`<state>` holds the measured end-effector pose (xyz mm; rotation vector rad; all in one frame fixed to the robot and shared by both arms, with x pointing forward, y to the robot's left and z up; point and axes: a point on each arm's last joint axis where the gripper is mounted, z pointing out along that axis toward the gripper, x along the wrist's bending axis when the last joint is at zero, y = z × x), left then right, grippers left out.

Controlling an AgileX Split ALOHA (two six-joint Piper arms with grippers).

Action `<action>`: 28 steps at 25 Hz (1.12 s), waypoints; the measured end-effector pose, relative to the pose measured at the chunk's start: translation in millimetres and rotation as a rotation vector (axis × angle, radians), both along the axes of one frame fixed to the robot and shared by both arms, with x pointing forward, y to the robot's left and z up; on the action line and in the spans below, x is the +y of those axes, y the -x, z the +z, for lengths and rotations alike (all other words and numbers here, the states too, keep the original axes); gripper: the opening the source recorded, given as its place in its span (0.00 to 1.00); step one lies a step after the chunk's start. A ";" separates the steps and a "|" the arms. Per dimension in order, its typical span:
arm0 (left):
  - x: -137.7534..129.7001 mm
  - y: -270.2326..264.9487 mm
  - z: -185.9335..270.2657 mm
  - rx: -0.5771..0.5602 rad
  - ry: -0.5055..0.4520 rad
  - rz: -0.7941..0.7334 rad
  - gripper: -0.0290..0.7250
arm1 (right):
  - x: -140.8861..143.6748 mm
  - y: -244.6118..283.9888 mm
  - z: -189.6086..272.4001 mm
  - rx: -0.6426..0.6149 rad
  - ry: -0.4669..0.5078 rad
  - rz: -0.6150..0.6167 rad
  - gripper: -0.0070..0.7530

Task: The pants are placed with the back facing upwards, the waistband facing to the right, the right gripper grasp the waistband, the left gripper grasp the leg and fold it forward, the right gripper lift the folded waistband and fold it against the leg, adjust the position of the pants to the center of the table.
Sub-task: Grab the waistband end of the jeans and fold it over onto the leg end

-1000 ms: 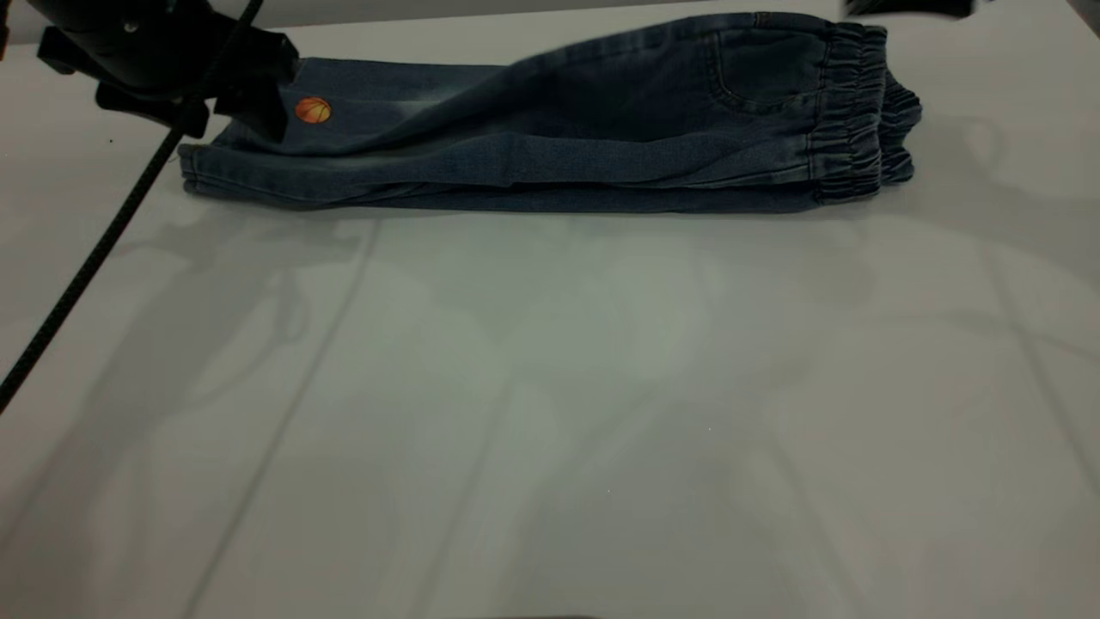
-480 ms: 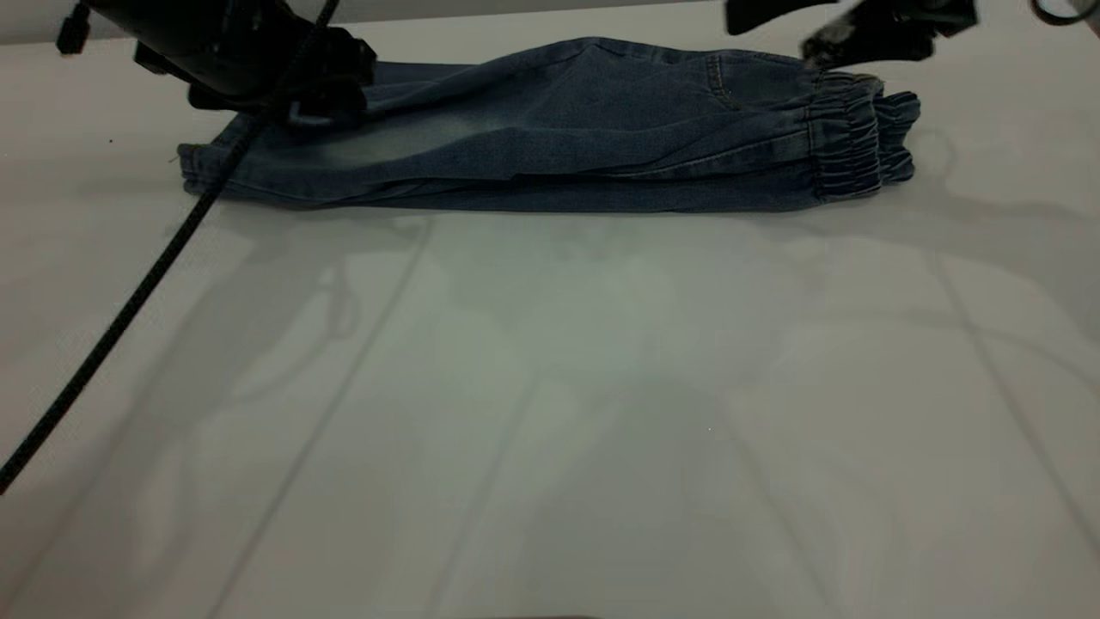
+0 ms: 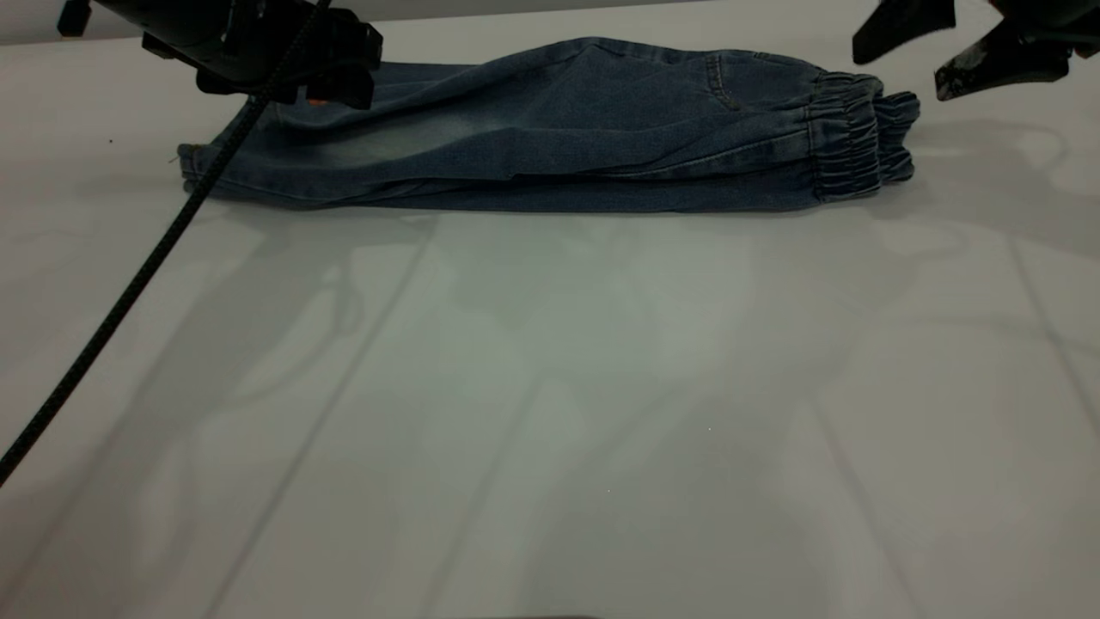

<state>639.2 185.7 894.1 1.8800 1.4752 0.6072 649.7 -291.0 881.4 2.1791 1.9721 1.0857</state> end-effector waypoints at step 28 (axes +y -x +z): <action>-11.1 1.2 2.4 -0.027 0.027 -0.014 0.68 | 14.4 -19.0 -58.1 0.003 -0.083 0.062 0.71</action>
